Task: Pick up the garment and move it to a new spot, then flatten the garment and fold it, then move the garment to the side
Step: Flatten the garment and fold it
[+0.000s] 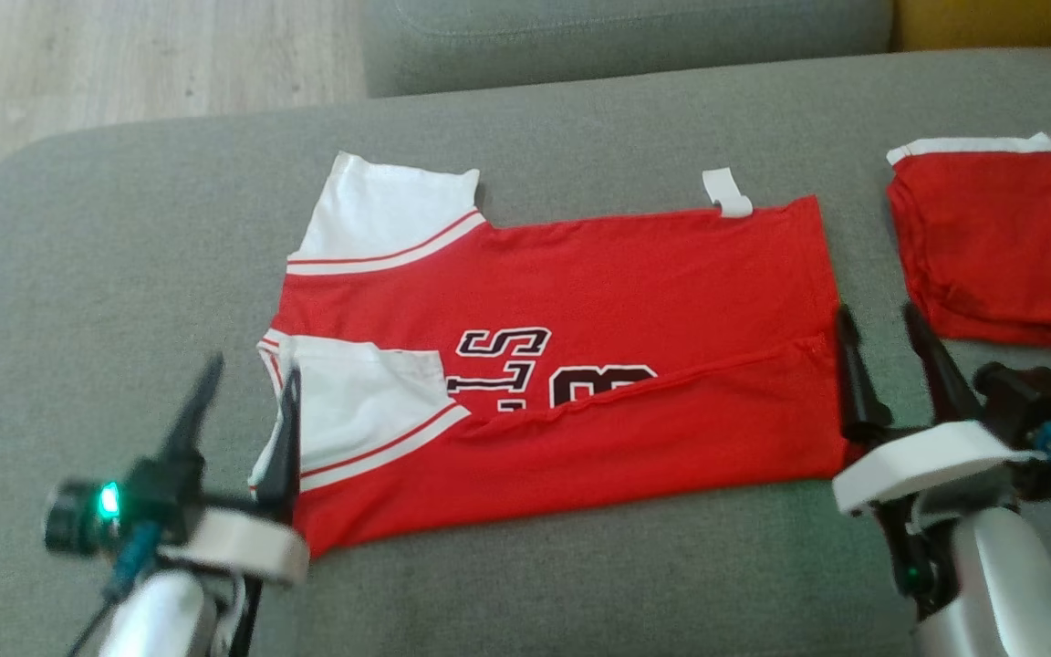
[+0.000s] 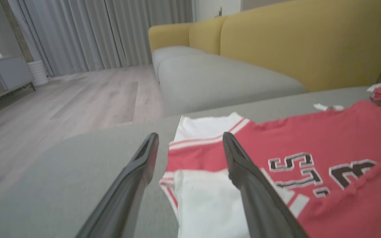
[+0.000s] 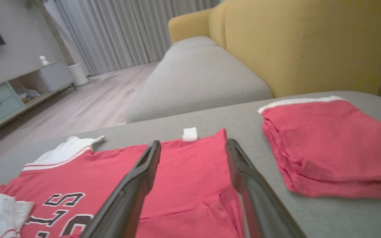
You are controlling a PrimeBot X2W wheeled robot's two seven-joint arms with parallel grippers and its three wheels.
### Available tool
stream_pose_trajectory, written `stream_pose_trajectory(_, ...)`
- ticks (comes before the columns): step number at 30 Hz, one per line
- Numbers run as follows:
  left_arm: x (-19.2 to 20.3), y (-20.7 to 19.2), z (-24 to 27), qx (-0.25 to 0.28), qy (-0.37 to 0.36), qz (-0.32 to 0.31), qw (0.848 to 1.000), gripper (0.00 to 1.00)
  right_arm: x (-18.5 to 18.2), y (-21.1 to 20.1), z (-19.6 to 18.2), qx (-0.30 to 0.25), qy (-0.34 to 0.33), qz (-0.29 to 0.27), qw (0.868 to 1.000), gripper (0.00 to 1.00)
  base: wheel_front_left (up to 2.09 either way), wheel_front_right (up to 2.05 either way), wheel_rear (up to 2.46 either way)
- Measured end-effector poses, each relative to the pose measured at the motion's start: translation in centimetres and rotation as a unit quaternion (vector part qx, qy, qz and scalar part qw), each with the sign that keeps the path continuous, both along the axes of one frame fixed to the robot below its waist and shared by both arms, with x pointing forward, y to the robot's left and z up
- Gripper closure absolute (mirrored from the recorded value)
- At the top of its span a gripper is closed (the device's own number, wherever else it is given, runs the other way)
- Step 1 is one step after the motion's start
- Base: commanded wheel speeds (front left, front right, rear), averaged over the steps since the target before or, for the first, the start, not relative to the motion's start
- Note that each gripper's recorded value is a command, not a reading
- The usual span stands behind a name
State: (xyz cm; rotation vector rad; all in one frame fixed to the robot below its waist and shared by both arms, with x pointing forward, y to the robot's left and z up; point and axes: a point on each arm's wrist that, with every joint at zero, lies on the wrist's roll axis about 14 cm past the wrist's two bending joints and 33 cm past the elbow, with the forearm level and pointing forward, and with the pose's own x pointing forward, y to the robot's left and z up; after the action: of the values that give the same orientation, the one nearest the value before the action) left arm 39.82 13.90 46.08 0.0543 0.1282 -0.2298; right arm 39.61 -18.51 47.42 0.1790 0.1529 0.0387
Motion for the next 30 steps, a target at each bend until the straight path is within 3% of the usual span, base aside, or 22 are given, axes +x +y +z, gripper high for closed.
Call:
stream_pose_trajectory(5, 3.5, -0.9, 5.2, -0.030, -0.098, -0.003, 0.995, 0.00, 0.8, 1.2, 1.7, 0.014, -0.060, 0.010, 0.998, 0.00, 0.00, 0.00, 0.00)
stream_pose_trajectory(10, 6.7, -2.6, 6.6, -0.011, -0.120, -0.057, 0.991, 0.00, 1.9, 1.8, 2.1, 0.017, -0.082, 0.017, 0.996, 0.00, 0.00, 0.00, 0.00)
stream_pose_trajectory(16, 13.8, -2.8, 5.7, 0.057, -0.060, -0.109, 0.991, 0.00, 4.3, 2.0, 2.3, 0.019, -0.103, 0.020, 0.994, 0.00, 0.00, 0.00, 0.00)
stream_pose_trajectory(21, 18.8, -2.2, 1.4, 0.089, 0.058, -0.111, 0.988, 0.00, 5.4, 2.1, 0.0, 0.024, -0.082, 0.022, 0.996, 0.00, 0.00, 0.00, 0.00)
stream_pose_trajectory(24, 19.4, -3.1, -4.0, 0.074, 0.164, -0.130, 0.975, 0.00, 5.8, 1.2, -1.4, 0.024, -0.070, 0.009, 0.997, 0.00, 0.00, 0.00, 0.00)
stream_pose_trajectory(30, 21.2, -3.2, -7.9, 0.041, 0.241, -0.120, 0.962, 0.00, 5.9, 0.2, -3.1, 0.030, -0.049, -0.005, 0.998, 0.00, 0.00, 0.00, 0.00)
